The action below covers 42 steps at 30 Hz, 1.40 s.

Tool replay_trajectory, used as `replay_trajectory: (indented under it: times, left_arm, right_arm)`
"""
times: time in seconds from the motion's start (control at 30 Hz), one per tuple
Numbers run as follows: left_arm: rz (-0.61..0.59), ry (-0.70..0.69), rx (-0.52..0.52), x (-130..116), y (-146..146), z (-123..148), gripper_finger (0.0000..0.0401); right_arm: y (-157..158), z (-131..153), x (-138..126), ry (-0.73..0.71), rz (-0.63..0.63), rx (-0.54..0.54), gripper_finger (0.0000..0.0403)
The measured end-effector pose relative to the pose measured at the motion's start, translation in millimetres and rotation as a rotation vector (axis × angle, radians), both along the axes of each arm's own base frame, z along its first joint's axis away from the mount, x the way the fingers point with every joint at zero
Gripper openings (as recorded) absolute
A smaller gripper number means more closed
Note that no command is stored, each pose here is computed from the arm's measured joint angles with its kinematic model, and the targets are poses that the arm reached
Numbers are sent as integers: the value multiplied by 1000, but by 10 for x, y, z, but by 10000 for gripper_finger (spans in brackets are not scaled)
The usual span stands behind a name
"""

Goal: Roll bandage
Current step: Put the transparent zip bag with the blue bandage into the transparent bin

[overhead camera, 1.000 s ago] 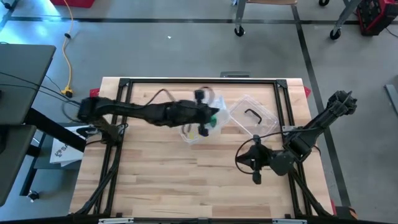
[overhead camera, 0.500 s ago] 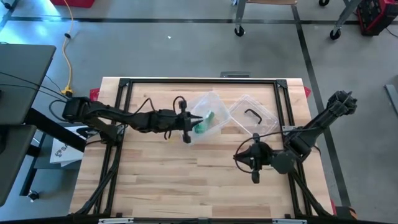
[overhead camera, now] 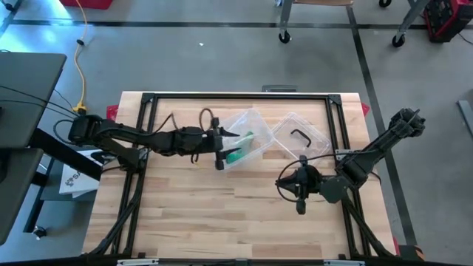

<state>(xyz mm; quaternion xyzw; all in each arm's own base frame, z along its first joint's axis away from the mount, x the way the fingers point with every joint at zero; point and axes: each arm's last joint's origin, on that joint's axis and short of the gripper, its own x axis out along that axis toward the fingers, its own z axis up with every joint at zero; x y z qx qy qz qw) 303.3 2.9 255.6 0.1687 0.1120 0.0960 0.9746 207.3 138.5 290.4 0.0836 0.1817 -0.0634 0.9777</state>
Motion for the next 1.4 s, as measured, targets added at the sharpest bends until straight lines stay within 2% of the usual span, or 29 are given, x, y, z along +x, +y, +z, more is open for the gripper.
replay_trajectory:
  times: [0.17,0.23,0.33,0.43,0.5,0.57,0.7,0.87,0.93,1.03,1.13,1.23,1.3,1.4]
  left_arm:
    - [26,148,6,175,13,-28,207]
    - [21,258,1,267,24,-19,207]
    - [127,466,2,393,75,-24,207]
    - [248,643,73,490,129,2,207]
    - [261,710,78,564,139,17,206]
    - [247,734,36,652,143,11,202]
    - [246,747,-85,782,209,-20,158]
    - [305,736,-166,845,325,-6,39]
    - [326,706,-190,859,340,50,11]
    - [370,632,-192,854,336,191,7]
    - [410,522,-143,818,272,394,2]
    - [392,394,-119,796,169,505,1]
    - [372,338,-126,786,113,437,1]
    - [377,327,-122,759,58,204,1]
  right_arm:
    - [-39,0,26,0,-19,0,28]
    - [-65,2,44,-2,-31,2,28]
    - [-91,6,62,-6,-45,6,28]
    - [-101,6,68,-7,-51,11,28]
    - [-102,7,68,-7,-50,7,28]
    - [-102,6,68,-6,-49,6,28]
    - [-100,2,67,-1,-42,6,28]
    - [-94,-3,65,8,-23,14,28]
    - [-94,-4,64,10,-22,12,28]
    - [-95,-9,62,15,-22,10,28]
    - [-96,-13,58,20,-22,7,28]
    - [-95,-19,56,27,-14,11,28]
    - [-93,-22,55,33,-5,14,28]
    - [-85,-24,53,39,14,22,28]
